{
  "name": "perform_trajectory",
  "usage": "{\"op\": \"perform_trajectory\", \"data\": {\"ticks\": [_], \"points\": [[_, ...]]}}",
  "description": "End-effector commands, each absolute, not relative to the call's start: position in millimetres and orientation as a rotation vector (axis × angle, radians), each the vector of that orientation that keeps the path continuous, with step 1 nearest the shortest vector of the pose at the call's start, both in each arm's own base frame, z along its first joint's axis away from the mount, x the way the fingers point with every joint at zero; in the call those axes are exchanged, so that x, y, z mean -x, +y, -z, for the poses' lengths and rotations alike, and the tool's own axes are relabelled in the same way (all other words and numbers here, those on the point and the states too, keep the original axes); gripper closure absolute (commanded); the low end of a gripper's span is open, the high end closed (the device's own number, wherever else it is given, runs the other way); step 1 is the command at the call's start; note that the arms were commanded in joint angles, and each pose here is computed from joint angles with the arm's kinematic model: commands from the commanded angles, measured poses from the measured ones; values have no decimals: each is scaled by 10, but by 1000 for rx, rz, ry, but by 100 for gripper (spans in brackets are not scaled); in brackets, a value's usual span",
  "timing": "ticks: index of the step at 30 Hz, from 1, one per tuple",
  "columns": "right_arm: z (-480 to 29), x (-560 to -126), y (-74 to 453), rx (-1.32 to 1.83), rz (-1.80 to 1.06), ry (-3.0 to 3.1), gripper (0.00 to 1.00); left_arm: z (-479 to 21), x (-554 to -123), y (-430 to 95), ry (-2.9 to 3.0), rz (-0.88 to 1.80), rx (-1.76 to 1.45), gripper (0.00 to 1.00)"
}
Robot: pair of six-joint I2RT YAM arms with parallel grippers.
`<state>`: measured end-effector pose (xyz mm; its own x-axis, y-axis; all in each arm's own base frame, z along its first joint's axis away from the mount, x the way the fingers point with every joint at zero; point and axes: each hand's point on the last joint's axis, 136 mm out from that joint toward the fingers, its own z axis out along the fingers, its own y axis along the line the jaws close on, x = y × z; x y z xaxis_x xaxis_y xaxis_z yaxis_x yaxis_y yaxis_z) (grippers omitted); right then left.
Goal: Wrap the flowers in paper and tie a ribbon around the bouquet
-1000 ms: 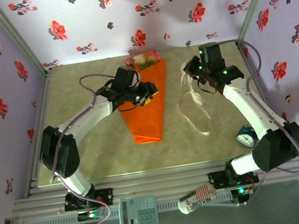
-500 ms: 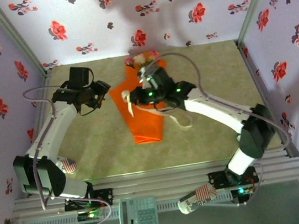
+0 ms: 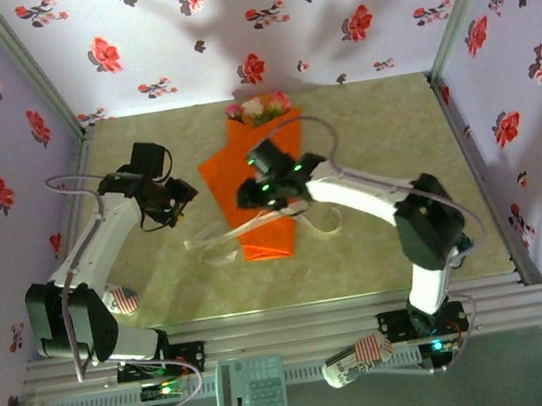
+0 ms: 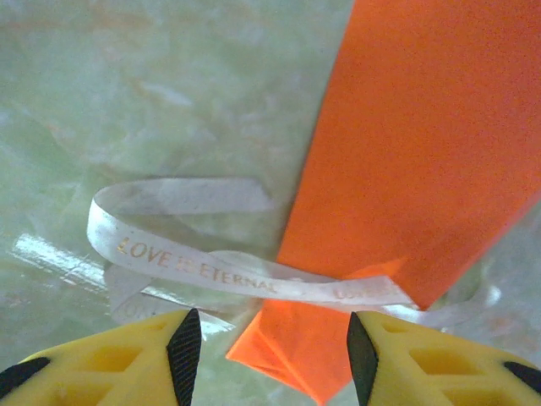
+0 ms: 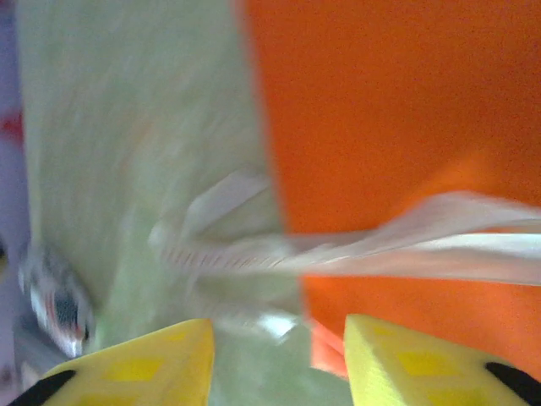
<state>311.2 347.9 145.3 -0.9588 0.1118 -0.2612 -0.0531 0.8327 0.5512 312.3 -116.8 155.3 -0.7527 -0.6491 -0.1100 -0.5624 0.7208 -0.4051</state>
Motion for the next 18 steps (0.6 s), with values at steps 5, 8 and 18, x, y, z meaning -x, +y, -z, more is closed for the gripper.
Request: {"op": "perform_trajectory", "data": {"ticks": [5,8,18], "points": [[-1066,-3081,3016,-544,-576,2887,69,-1037,-2915,-1238,2891,457,920,48],[-1008,-2921,3258,-489,-578,2962,63,-957,-2810,-1192,2960,388,933,48],[-822,-2817,3429,-498,-616,2979,62,-864,-2387,-1021,2879,325,1266,29]]}}
